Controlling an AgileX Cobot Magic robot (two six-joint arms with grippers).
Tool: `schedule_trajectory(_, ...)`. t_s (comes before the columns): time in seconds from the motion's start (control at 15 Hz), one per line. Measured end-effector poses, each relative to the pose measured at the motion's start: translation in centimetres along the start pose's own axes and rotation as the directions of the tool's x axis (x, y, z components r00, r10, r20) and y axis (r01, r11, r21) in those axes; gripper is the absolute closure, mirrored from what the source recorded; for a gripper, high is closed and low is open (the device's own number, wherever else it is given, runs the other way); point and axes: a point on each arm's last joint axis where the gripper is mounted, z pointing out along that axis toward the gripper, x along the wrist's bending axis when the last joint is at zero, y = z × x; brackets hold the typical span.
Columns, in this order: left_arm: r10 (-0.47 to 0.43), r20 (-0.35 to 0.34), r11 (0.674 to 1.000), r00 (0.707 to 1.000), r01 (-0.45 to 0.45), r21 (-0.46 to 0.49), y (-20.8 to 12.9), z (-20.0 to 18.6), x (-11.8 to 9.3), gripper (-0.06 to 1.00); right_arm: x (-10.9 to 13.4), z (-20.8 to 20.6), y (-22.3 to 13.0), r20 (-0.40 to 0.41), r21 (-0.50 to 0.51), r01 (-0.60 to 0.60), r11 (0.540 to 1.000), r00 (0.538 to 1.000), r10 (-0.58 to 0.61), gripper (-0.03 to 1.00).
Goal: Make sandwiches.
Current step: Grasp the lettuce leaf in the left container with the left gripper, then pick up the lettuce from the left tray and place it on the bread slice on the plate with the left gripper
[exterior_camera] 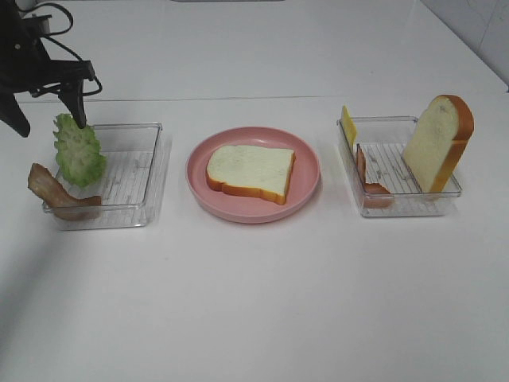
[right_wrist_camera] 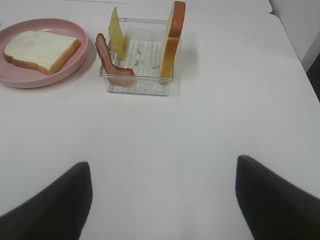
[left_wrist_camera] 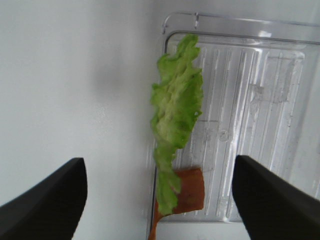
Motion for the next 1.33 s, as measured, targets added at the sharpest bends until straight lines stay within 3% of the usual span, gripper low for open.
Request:
schedule_trajectory(0.13,-0.004,-0.008,0.999,1.000,0.004,0.035,0.0,1.7,0.2,0.22,0.0,0.0,0.0,0.000,0.000,0.000,1.000,1.000,0.000,0.22)
schedule_trajectory(0.33,-0.003,-0.011,0.999,1.000,0.004,0.050,0.0,2.4,0.3,0.35,0.0,0.0,0.0,0.000,0.000,0.000,1.000,1.000,0.000,0.22)
schedule_trajectory(0.4,-0.003,-0.011,0.999,1.000,0.004,0.050,0.0,2.4,0.3,0.44,0.0,0.0,0.0,0.000,0.000,0.000,1.000,1.000,0.000,0.22)
schedule_trajectory(0.67,-0.003,-0.011,0.999,1.000,0.004,0.050,0.0,2.4,0.3,0.57,0.0,0.0,0.0,0.000,0.000,0.000,1.000,1.000,0.000,0.22)
schedule_trajectory(0.8,-0.003,-0.011,0.999,1.000,0.004,0.050,0.0,2.4,0.3,0.71,0.0,0.0,0.0,0.000,0.000,0.000,1.000,1.000,0.000,0.22)
schedule_trajectory(0.93,0.007,-0.011,0.999,1.000,-0.007,0.049,0.0,2.4,0.3,0.91,0.0,0.0,0.0,0.000,0.000,0.000,1.000,1.000,0.000,0.22)
schedule_trajectory(1.33,0.021,0.006,1.000,1.000,-0.021,0.010,0.1,0.9,0.0,0.91,0.0,0.0,0.0,0.000,0.000,0.000,1.000,1.000,0.000,0.22)
